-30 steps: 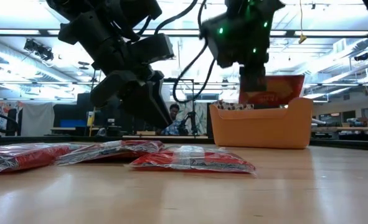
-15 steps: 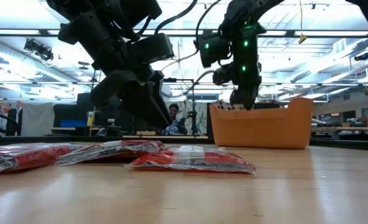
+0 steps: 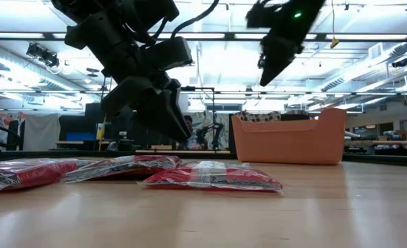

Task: Sort popcorn bags into baskets
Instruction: Put the red popcorn bag into the orange bin

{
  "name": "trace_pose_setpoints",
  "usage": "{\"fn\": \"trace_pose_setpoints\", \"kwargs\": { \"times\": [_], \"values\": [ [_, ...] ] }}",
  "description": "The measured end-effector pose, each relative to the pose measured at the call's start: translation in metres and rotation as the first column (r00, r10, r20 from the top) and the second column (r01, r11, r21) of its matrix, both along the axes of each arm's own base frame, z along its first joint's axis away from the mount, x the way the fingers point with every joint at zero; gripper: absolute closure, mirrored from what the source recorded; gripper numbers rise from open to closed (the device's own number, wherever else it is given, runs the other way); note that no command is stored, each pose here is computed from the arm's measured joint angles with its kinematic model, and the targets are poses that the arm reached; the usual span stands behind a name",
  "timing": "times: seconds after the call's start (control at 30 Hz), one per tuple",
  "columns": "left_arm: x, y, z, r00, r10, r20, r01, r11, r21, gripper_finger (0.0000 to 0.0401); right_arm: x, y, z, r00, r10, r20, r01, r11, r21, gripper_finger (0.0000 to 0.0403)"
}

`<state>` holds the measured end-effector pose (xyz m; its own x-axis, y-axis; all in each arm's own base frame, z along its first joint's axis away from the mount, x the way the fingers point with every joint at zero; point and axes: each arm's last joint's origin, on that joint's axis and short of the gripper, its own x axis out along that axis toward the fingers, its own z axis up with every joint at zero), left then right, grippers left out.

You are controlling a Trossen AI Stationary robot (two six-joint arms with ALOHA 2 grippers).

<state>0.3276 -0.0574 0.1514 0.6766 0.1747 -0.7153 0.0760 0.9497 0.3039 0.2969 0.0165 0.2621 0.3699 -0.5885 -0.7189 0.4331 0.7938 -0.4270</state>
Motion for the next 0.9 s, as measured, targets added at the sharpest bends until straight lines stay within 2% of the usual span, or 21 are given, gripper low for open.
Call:
{"fn": "trace_pose_setpoints", "kwargs": {
  "times": [0.2,0.37,0.47,0.57,0.7,0.8,0.9],
  "values": [
    [0.007,-0.001,0.007,0.995,0.000,0.099,0.002,1.000,-0.021,0.0276,-0.017,0.049,-0.040,0.971,0.177,0.163,-0.182,0.983,0.017,0.0281],
    [0.011,-0.005,0.011,0.988,-0.033,0.151,0.049,0.993,-0.103,0.0276,-0.028,0.063,-0.068,0.947,0.239,0.213,-0.249,0.968,0.020,0.0281],
    [0.005,-0.006,0.006,0.997,-0.067,0.039,0.073,0.979,-0.190,0.0276,-0.033,0.061,-0.083,0.939,0.274,0.208,-0.282,0.959,0.009,0.0282],
    [-0.001,-0.007,0.009,0.990,-0.049,-0.131,0.014,0.965,-0.260,0.0276,-0.034,0.055,-0.091,0.924,0.312,0.220,-0.309,0.950,-0.051,0.0281],
    [-0.010,-0.009,0.016,0.942,0.038,-0.334,-0.134,0.954,-0.270,0.0276,-0.029,0.044,-0.093,0.891,0.357,0.281,-0.314,0.931,-0.186,0.0281],
    [-0.013,-0.018,0.027,0.910,0.086,-0.405,-0.209,0.939,-0.271,0.0276,-0.028,0.034,-0.093,0.854,0.388,0.347,-0.312,0.915,-0.256,0.0282],
    [-0.016,-0.033,0.038,0.885,0.128,-0.448,-0.275,0.919,-0.282,0.0276,-0.031,0.025,-0.097,0.814,0.422,0.400,-0.329,0.901,-0.282,0.0282]
  ]
}}
